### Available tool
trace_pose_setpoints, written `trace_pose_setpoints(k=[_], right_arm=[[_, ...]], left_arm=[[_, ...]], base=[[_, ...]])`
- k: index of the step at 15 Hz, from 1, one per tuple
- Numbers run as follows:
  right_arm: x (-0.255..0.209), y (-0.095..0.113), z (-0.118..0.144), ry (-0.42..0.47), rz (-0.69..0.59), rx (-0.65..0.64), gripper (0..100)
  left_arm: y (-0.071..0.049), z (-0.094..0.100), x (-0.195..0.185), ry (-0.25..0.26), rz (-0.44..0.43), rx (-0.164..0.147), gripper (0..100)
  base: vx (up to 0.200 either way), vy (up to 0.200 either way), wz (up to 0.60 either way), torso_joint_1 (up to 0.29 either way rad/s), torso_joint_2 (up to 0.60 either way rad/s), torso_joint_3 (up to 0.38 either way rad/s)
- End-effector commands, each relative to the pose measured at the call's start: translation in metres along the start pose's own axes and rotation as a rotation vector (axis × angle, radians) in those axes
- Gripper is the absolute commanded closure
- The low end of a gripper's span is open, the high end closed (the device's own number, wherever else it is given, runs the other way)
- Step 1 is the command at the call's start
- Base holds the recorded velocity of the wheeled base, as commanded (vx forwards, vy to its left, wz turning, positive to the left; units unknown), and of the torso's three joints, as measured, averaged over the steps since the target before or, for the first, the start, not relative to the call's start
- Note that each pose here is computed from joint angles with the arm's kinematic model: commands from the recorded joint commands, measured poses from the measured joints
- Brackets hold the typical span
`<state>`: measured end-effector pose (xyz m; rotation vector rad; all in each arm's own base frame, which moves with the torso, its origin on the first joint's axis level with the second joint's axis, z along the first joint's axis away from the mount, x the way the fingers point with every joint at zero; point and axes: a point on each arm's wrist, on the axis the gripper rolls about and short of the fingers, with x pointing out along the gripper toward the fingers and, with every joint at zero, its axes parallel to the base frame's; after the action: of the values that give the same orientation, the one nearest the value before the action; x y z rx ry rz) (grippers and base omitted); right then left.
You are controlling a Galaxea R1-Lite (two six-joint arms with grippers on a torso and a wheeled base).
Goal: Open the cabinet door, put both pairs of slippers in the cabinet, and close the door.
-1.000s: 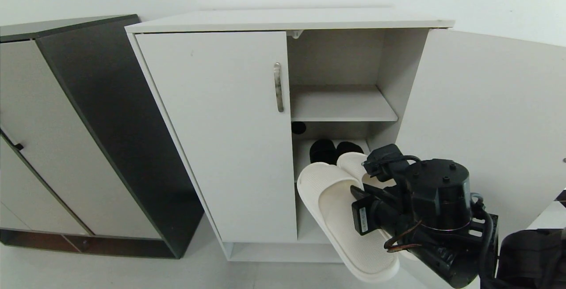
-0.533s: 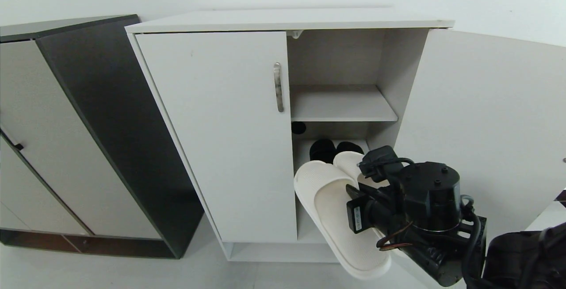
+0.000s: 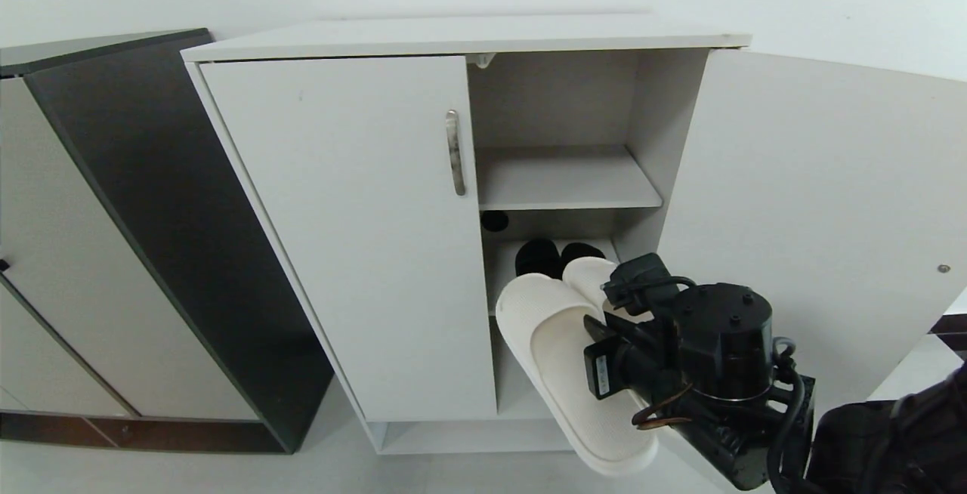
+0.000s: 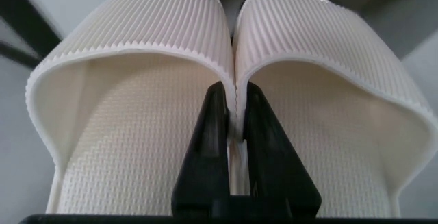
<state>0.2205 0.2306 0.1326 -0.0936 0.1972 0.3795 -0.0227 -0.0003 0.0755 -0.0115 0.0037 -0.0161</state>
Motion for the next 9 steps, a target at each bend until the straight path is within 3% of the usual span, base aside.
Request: trace_pose_setpoints(k=[1, 3, 6, 7, 8, 9], right_arm=[[0.010, 0.005, 0.010, 0.004, -0.066, -0.001, 100], [0.006, 0.008, 0.029, 0.058, -0.125, 0.032, 100], [-0.009, 0.021, 0.079, 0.092, -0.239, 0.096, 100], [-0.009, 0.021, 0.079, 0.092, -0.239, 0.096, 100], [-0.007, 0.023, 0.105, 0.039, -0.273, 0.138, 100], [-0.007, 0.023, 0.112, 0.021, -0.273, 0.148, 100]], left_arm=[[0.000, 0.000, 0.000, 0.001, -0.001, -0.001, 100], [0.000, 0.000, 0.000, 0.001, -0.001, 0.001, 100], [0.000, 0.000, 0.000, 0.001, -0.001, 0.001, 100], [0.000, 0.000, 0.000, 0.001, -0.001, 0.001, 100], [0.000, 0.000, 0.000, 0.001, -0.002, 0.005, 100], [0.000, 0.000, 0.000, 0.001, -0.002, 0.005, 100]], base=[[0.000, 0.000, 0.00, 0.000, 0.00, 0.000], [0.000, 0.000, 0.00, 0.000, 0.00, 0.000], [0.000, 0.000, 0.00, 0.000, 0.00, 0.000], [0.000, 0.000, 0.00, 0.000, 0.00, 0.000], [0.000, 0.000, 0.00, 0.000, 0.00, 0.000], [0.000, 0.000, 0.00, 0.000, 0.00, 0.000]])
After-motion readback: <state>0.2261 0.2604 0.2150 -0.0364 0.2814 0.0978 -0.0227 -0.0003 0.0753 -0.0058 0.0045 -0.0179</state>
